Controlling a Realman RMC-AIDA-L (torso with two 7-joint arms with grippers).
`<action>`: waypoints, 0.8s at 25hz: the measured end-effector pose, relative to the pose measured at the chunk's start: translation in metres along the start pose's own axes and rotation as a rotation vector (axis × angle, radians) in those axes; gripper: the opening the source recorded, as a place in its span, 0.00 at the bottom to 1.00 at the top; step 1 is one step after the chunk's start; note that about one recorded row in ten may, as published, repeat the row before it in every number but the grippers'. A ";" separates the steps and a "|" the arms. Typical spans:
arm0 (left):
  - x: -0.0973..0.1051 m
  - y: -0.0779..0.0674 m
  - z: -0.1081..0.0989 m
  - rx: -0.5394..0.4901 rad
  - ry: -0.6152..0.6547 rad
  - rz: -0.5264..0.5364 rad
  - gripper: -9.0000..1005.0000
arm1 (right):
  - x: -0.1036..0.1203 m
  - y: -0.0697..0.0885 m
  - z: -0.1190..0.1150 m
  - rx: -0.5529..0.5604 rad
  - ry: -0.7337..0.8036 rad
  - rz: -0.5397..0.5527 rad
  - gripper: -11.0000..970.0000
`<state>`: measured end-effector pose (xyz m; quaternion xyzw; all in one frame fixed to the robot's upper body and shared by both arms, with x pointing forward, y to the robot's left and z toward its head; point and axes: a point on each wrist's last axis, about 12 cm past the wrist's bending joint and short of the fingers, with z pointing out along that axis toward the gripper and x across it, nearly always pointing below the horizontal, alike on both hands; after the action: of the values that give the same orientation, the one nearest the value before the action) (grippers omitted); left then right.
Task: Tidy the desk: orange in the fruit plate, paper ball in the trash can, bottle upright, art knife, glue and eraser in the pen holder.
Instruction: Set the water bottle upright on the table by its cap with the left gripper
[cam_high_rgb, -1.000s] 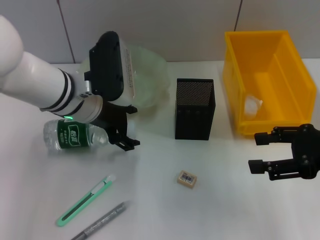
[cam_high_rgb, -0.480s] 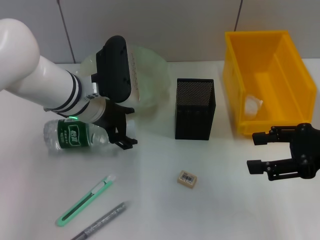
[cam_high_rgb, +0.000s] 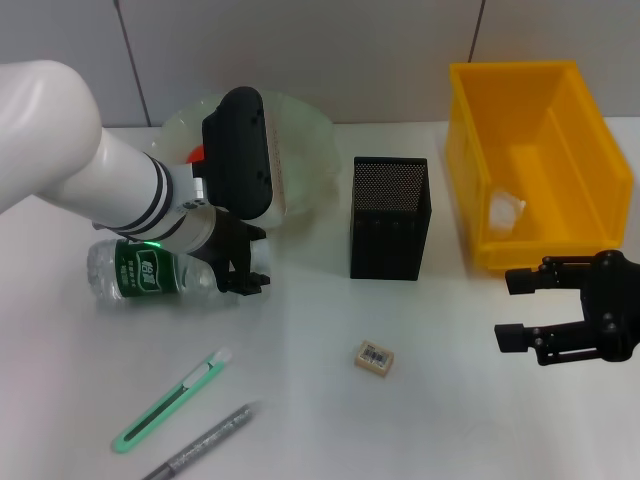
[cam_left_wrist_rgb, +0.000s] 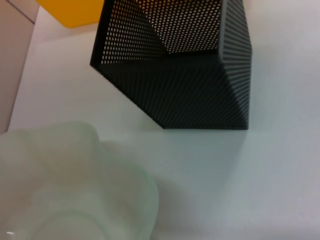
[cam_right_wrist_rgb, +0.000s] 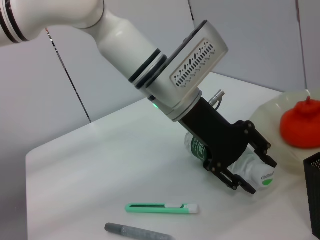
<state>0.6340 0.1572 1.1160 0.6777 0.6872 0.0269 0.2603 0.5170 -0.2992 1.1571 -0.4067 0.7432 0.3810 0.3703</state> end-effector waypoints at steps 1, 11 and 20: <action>0.000 0.000 0.001 -0.004 0.001 -0.003 0.58 | 0.001 0.000 0.000 -0.001 0.000 0.003 0.83; 0.002 0.002 0.003 -0.024 0.009 -0.015 0.58 | 0.003 0.000 0.001 0.001 0.008 0.016 0.83; 0.008 0.000 0.004 -0.040 0.010 -0.034 0.44 | 0.003 0.001 0.000 0.000 0.009 0.032 0.83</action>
<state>0.6360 0.1634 1.1100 0.6604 0.6993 0.0395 0.2705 0.5153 -0.2997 1.1544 -0.3967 0.7512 0.3849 0.3609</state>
